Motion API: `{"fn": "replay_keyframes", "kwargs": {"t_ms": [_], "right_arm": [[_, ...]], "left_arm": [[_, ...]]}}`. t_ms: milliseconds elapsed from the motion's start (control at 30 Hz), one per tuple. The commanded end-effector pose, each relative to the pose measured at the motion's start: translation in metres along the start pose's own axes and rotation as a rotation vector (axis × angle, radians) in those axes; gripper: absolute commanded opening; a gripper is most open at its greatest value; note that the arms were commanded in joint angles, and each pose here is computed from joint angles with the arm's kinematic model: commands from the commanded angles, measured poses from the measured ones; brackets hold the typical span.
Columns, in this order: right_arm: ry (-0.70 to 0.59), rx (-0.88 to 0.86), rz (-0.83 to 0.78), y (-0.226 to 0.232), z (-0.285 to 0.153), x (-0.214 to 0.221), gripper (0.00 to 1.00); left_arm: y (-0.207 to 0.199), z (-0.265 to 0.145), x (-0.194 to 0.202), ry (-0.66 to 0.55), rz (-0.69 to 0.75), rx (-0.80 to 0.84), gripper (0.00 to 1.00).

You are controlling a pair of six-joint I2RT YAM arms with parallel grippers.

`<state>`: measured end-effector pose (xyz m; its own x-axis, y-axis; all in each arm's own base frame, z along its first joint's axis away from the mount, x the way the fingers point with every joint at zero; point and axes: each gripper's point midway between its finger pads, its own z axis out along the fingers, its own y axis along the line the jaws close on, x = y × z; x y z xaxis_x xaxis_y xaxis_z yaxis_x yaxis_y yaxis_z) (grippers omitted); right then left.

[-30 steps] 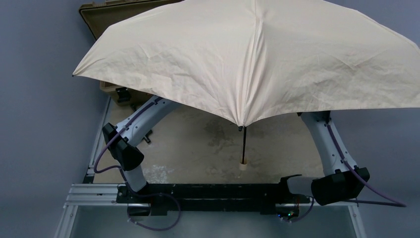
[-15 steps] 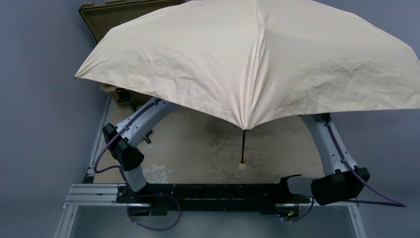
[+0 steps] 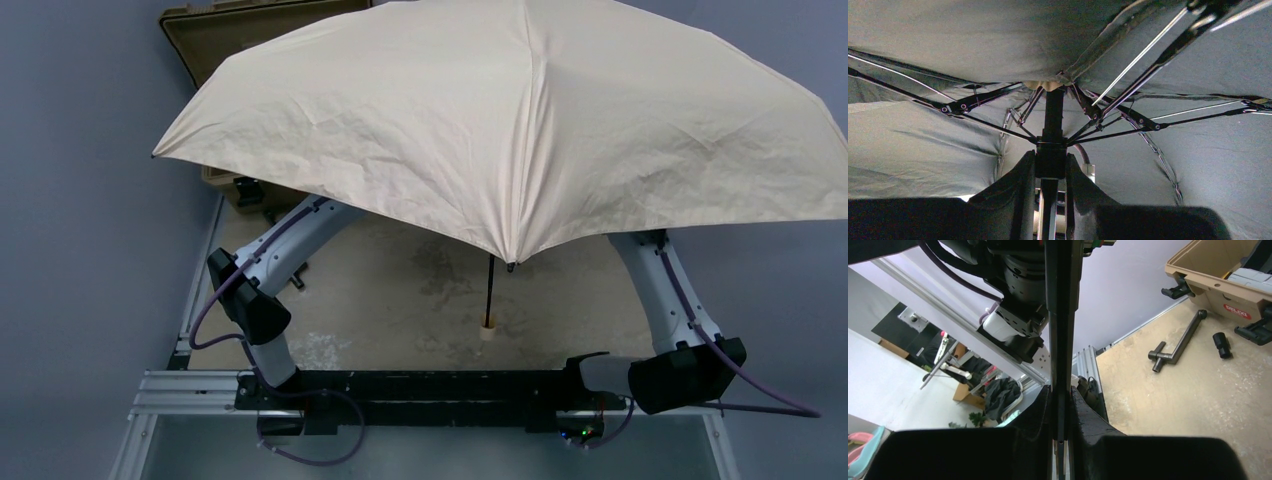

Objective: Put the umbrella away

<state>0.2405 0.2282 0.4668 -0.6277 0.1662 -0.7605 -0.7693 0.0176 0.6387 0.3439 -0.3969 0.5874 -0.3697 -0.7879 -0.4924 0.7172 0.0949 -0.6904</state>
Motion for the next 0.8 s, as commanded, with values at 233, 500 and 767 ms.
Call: {"fn": "replay_keyframes", "kwargs": {"t_ms": [233, 500, 767], "right_arm": [[0.010, -0.034, -0.123, 0.024, -0.004, -0.001, 0.00], [0.009, -0.032, -0.131, 0.025, -0.005, -0.001, 0.00], [0.008, -0.024, -0.134, 0.023, -0.006, 0.000, 0.00]], "left_arm": [[-0.032, 0.001, -0.032, -0.105, -0.015, 0.067, 0.35], [-0.030, 0.004, -0.033, -0.111, -0.035, 0.057, 0.28], [-0.031, 0.004, -0.041, -0.151, -0.061, 0.055, 0.00]]}}
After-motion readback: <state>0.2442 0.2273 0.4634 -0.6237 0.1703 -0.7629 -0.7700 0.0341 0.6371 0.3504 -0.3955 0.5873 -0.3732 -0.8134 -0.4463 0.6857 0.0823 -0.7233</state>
